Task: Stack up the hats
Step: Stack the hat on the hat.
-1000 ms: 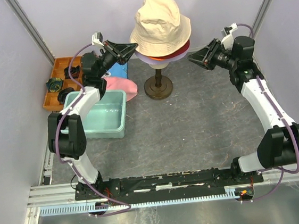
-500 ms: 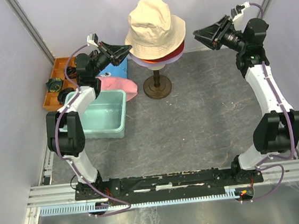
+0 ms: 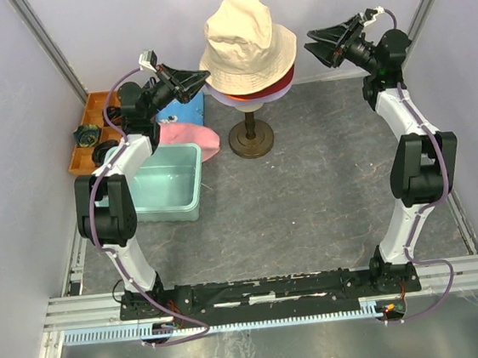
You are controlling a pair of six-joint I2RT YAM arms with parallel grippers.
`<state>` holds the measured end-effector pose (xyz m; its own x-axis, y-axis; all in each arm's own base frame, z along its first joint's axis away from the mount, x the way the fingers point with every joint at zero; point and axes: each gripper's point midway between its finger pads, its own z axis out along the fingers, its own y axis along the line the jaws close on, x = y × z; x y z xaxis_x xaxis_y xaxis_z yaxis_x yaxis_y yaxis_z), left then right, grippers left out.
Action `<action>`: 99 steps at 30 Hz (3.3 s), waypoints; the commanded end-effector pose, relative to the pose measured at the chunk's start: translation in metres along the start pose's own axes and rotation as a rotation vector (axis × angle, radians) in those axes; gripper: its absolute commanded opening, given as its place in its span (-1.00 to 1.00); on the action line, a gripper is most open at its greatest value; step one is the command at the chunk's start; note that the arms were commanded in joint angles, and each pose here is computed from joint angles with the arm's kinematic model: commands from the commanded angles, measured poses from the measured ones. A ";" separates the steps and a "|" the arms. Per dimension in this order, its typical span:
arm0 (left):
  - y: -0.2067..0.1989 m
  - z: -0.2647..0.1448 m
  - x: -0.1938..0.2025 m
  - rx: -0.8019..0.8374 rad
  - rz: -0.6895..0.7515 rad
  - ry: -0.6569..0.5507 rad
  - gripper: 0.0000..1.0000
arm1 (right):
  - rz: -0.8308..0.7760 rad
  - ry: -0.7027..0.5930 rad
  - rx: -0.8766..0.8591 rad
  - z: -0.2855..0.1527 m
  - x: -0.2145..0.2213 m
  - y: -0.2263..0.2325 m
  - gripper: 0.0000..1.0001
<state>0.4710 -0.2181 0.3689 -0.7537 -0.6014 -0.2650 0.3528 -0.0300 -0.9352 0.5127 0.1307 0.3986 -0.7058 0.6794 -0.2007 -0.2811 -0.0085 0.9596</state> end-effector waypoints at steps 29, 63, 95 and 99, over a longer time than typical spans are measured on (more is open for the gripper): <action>-0.025 0.004 -0.011 0.054 0.032 -0.011 -0.93 | -0.062 0.054 -0.110 0.029 0.021 0.043 0.03; -0.016 0.006 -0.015 0.044 0.017 -0.020 -0.94 | 0.000 0.036 -0.069 0.012 0.032 -0.004 -1.00; 0.058 -0.004 -0.031 -0.040 -0.058 -0.022 -0.94 | -0.014 0.129 0.321 -0.003 0.073 -0.163 -1.00; 0.074 -0.010 -0.027 -0.061 -0.076 -0.021 -0.94 | -0.001 0.140 0.355 -0.009 0.081 -0.183 -1.00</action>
<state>0.4893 -0.2150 0.3589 -0.7497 -0.5930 -0.2938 0.4050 -0.0601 -0.9123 0.5088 0.1745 0.3569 -0.6346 0.6678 -0.3890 -0.3917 0.1560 0.9068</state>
